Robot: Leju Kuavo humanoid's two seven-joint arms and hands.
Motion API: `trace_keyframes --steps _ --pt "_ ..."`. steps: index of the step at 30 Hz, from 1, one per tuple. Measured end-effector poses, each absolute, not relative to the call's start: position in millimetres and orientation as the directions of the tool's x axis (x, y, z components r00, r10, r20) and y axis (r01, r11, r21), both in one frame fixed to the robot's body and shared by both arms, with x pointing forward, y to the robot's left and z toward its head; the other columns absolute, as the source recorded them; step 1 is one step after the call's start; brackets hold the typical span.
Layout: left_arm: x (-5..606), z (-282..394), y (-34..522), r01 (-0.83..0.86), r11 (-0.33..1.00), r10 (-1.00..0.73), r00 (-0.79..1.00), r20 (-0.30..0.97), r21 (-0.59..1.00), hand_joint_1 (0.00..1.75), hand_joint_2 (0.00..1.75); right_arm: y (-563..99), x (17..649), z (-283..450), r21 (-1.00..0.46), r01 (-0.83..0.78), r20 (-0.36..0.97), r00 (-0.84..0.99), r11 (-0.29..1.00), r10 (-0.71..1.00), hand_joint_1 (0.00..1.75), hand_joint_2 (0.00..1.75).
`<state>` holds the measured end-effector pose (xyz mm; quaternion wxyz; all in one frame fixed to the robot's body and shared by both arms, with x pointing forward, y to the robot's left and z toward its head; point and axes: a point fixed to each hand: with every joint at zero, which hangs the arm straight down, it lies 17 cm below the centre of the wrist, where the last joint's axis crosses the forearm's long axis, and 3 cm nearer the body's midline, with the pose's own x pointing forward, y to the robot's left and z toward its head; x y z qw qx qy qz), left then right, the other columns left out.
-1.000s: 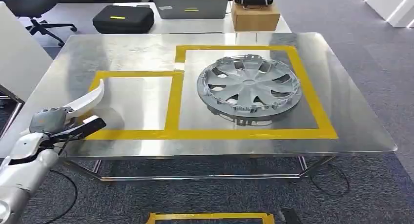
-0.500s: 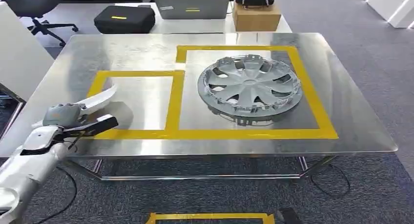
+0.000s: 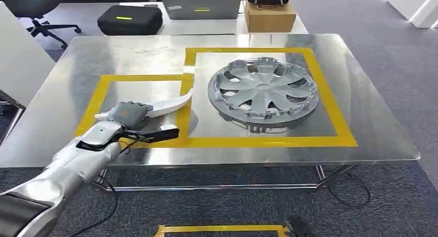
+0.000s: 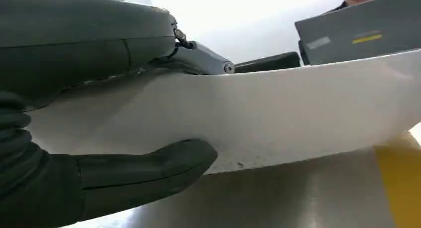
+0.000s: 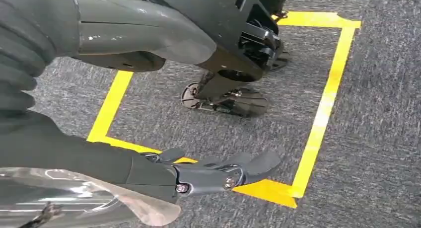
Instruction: Take the parts from the cabinet and place them on the table.
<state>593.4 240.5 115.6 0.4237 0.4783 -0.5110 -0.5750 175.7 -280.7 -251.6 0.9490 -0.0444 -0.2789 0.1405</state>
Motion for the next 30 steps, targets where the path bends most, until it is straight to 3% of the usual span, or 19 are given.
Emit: trace_keyframes --steps 1,2,9,10,19,30 --pt "593.1 114.8 239.6 0.0 -0.12 -0.976 -0.185 -0.118 0.993 1.75 1.75 -279.7 175.6 -251.6 -0.162 -0.244 0.517 0.804 0.956 0.293 0.0 1.75" --pt "592.8 114.0 239.8 0.001 -0.12 -0.976 -0.184 -0.118 0.993 0.0 1.75 -277.9 175.5 -251.6 -0.159 -0.247 0.518 0.804 0.956 0.294 0.0 0.0" --pt "592.3 111.0 253.2 0.003 -0.129 -0.983 -0.135 -0.128 0.992 0.0 1.75 -270.3 175.2 -251.4 -0.149 -0.252 0.521 0.802 0.956 0.293 0.0 0.0" --pt "591.3 110.7 257.2 -0.007 -0.12 -0.985 -0.125 -0.12 0.993 0.0 0.0 -268.2 175.0 -251.6 -0.15 -0.259 0.519 0.801 0.954 0.299 0.0 0.0" --pt "515.9 125.2 291.4 -0.245 0.188 -0.98 -0.108 0.165 0.951 0.0 0.0 -246.1 156.1 -256.1 -0.156 -0.25 0.501 0.814 0.955 0.295 0.0 0.0" --pt "418.9 201.5 291.1 -0.457 0.335 -0.941 -0.209 0.267 0.824 0.0 0.0 -241.4 140.5 -258.2 -0.141 -0.222 0.504 0.823 0.965 0.263 0.0 0.0"
